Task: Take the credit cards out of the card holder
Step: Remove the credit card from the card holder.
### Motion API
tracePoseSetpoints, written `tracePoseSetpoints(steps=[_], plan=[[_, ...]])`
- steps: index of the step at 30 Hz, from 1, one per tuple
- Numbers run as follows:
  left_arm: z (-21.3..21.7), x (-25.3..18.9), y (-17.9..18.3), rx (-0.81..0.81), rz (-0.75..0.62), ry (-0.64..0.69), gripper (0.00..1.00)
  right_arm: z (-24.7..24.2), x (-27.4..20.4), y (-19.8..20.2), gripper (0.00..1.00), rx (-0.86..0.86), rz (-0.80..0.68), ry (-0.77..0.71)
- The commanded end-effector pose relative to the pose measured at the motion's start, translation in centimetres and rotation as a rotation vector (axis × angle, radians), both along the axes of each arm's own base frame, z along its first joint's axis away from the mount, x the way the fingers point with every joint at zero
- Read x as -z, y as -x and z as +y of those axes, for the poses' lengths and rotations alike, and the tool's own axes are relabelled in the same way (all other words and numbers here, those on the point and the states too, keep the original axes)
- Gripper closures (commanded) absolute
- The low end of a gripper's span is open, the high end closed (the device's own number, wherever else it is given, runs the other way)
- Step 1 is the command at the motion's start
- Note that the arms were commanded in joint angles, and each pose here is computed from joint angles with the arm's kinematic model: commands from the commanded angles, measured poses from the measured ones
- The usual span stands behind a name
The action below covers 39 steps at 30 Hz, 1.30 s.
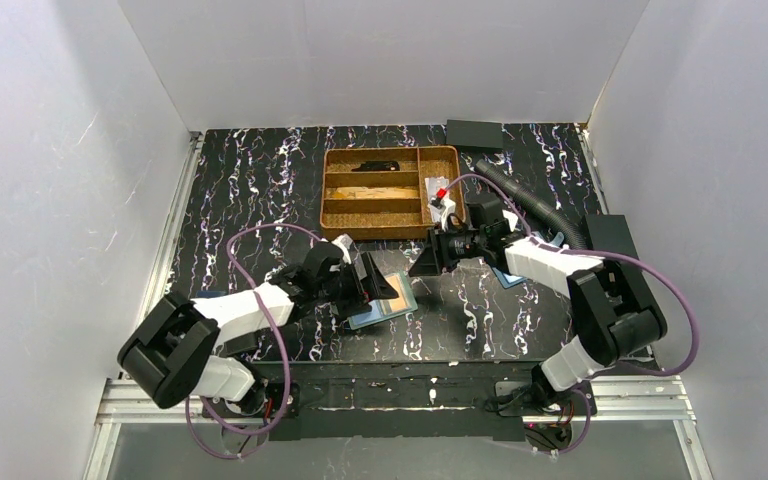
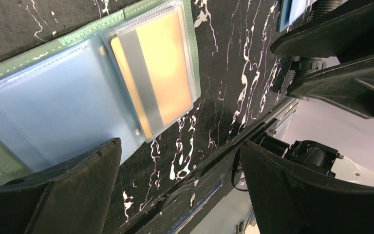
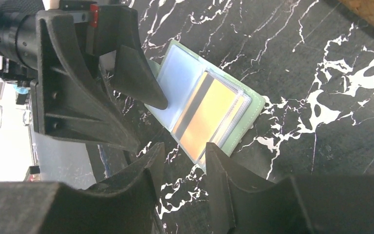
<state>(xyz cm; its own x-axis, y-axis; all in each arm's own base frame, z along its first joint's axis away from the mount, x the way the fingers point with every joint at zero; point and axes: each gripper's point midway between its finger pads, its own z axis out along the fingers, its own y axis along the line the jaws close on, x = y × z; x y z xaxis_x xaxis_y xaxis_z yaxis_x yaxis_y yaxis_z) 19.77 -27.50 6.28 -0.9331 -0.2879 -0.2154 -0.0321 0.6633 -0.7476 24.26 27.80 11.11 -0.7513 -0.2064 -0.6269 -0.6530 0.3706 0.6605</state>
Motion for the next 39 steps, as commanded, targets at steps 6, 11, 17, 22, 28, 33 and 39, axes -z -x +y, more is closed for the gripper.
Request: tracePoseSetpoints(steps=[6,11,17,22,28,33,39], plan=[[-1.1,0.0,-1.2,0.012,-0.016,-0.022,0.12,1.2,2.2,-2.1,0.59,0.078,-0.018,0.103],[0.5,0.2,-1.7,-0.027,-0.059,-0.098,0.13,1.2,2.9,-2.4,0.69,0.096,-0.03,0.147],[2.5,0.1,-2.0,-0.033,-0.074,-0.251,0.18,1.9,3.4,-2.3,0.86,0.084,-0.028,0.177],[3.0,-0.6,-2.3,-0.042,-0.111,-0.274,0.2,2.6,4.2,-2.1,0.92,0.073,-0.016,0.203],[3.2,-0.8,-2.3,-0.045,-0.12,-0.279,0.2,3.0,5.3,-2.0,0.96,0.072,-0.007,0.25],[3.3,-0.7,-2.3,-0.046,-0.12,-0.281,0.21,3.1,5.9,-1.8,0.97,0.066,-0.002,0.285],[3.0,-0.3,-2.4,-0.046,-0.111,-0.278,0.23,2.9,6.3,-1.8,0.97,0.074,-0.01,0.304]])
